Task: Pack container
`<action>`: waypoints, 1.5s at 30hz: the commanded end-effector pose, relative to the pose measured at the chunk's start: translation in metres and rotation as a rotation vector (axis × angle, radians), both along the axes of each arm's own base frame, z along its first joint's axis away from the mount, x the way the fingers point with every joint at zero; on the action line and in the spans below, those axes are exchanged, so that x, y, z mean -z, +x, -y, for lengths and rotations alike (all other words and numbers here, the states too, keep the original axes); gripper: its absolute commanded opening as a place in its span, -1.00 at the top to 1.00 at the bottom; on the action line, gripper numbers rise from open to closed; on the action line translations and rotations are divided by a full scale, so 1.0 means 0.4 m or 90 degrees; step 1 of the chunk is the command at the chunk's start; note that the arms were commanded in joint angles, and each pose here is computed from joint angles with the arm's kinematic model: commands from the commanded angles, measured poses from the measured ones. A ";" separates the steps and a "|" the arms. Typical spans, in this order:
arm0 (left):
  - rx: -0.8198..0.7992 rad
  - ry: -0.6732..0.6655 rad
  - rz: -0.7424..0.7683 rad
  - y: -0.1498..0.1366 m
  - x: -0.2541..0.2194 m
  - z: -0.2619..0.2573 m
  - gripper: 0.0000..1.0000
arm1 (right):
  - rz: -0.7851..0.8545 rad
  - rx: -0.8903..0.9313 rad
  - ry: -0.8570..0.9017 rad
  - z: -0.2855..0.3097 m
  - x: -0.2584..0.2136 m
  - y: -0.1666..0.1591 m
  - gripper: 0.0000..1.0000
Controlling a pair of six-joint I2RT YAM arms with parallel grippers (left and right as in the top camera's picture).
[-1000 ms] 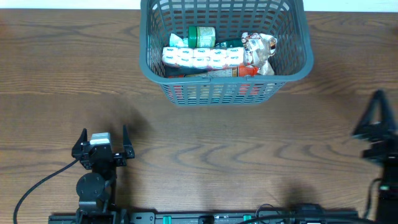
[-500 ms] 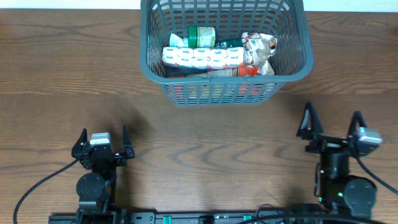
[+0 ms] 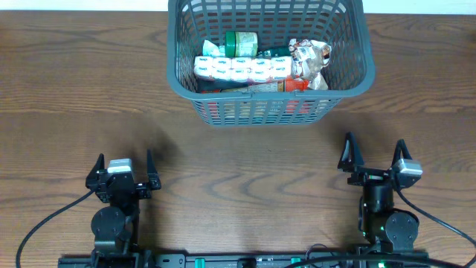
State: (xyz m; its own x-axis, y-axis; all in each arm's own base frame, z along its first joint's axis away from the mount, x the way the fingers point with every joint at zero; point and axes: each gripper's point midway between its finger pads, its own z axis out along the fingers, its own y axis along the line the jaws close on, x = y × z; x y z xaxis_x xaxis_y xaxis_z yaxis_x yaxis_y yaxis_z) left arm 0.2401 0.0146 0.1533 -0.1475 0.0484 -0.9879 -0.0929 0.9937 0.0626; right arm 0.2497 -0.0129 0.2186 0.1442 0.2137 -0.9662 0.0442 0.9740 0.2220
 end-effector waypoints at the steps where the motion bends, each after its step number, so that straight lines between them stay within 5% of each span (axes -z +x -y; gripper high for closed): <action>1: -0.003 0.011 -0.023 0.000 0.038 -0.004 -0.97 | -0.003 -0.014 -0.015 -0.013 0.020 0.000 -0.98; 14: -0.003 0.011 -0.023 0.000 0.038 -0.004 -0.97 | -0.027 -0.054 -0.114 -0.048 0.053 -0.010 -0.98; 27: -0.003 0.011 -0.023 0.000 0.038 -0.004 -0.97 | -0.136 -0.064 -0.110 -0.048 0.158 -0.009 -0.98; 45: -0.003 0.011 -0.023 0.000 0.038 -0.004 -0.97 | -0.136 -0.063 -0.110 -0.047 0.157 -0.008 -0.98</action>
